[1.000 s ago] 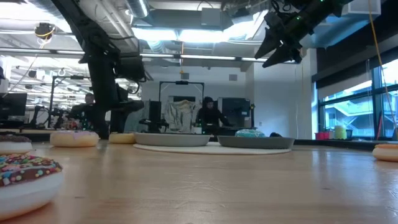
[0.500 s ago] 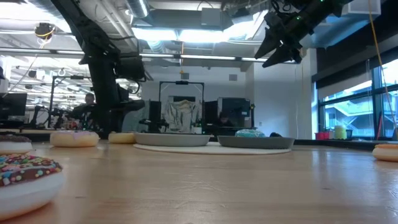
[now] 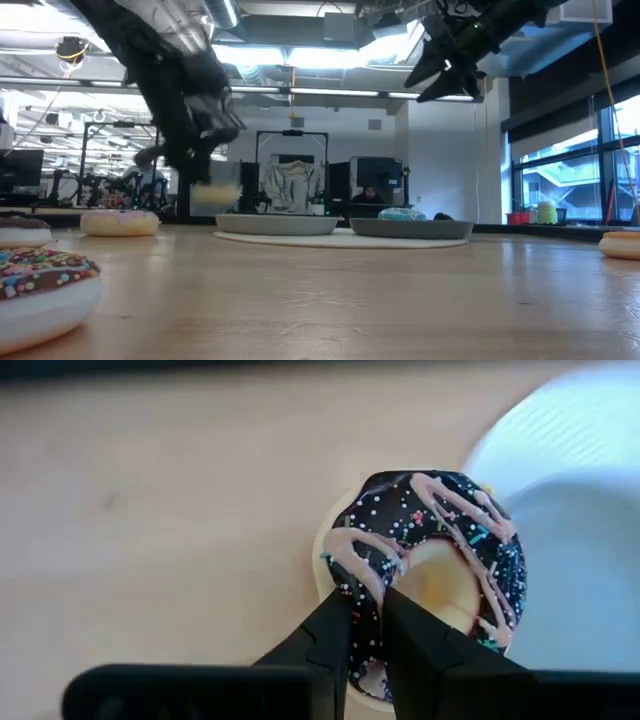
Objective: Pick & Place donuts
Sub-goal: Put the large black donut on the dark gray plate
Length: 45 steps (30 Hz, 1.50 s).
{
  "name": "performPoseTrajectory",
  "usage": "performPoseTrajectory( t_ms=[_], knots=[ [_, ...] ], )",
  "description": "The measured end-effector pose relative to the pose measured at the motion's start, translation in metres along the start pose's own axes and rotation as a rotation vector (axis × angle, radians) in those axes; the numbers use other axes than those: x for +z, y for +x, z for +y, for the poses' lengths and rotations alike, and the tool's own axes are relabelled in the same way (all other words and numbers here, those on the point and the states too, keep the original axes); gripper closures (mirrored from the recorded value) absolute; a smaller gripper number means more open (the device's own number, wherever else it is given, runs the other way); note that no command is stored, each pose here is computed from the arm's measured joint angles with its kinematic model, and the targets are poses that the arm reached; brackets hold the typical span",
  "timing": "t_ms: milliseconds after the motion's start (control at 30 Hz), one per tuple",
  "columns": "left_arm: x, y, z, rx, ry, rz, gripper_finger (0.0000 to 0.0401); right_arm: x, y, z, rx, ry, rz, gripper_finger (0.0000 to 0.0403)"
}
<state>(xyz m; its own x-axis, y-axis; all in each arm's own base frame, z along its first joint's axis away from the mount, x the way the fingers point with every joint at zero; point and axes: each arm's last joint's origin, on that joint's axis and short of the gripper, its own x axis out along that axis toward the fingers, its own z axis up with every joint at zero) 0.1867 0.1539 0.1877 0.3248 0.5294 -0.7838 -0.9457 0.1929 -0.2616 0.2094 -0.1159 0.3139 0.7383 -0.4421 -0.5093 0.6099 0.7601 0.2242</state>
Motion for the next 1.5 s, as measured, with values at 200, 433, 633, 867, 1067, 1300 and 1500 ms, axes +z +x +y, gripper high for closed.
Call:
performPoseTrajectory(
  t_ms=[200, 433, 633, 867, 1067, 1300, 1500],
  knots=[
    [0.025, -0.044, -0.031, -0.347, 0.002, -0.347, 0.0353, 0.008, 0.001, 0.005, 0.038, -0.057, -0.120, 0.0162],
    [0.037, -0.084, -0.066, -0.576, 0.004, -0.775, 0.0358, 0.007, 0.005, 0.029, 0.182, -0.166, -0.519, 0.0162],
    [0.028, -0.092, -0.090, -0.628, 0.049, -0.964, 0.0357, -0.002, 0.003, 0.049, 0.288, -0.232, -0.757, 0.0162],
    [0.012, -0.076, -0.110, -0.682, 0.069, -1.004, 0.0360, -0.006, 0.036, 0.074, 0.306, -0.320, -0.675, 0.0162],
    [0.005, -0.072, -0.117, -0.722, 0.058, -1.025, 0.0359, 0.010, 0.060, 0.088, 0.213, -0.309, -0.659, 0.0162],
    [0.004, -0.075, -0.118, -0.721, 0.083, -1.056, 0.0364, 0.024, 0.074, 0.099, 0.219, -0.291, -0.644, 0.0162],
    [0.005, -0.076, -0.118, -0.729, 0.078, -1.063, 0.0362, 0.032, 0.086, 0.106, 0.219, -0.288, -0.638, 0.0162]
  ],
)
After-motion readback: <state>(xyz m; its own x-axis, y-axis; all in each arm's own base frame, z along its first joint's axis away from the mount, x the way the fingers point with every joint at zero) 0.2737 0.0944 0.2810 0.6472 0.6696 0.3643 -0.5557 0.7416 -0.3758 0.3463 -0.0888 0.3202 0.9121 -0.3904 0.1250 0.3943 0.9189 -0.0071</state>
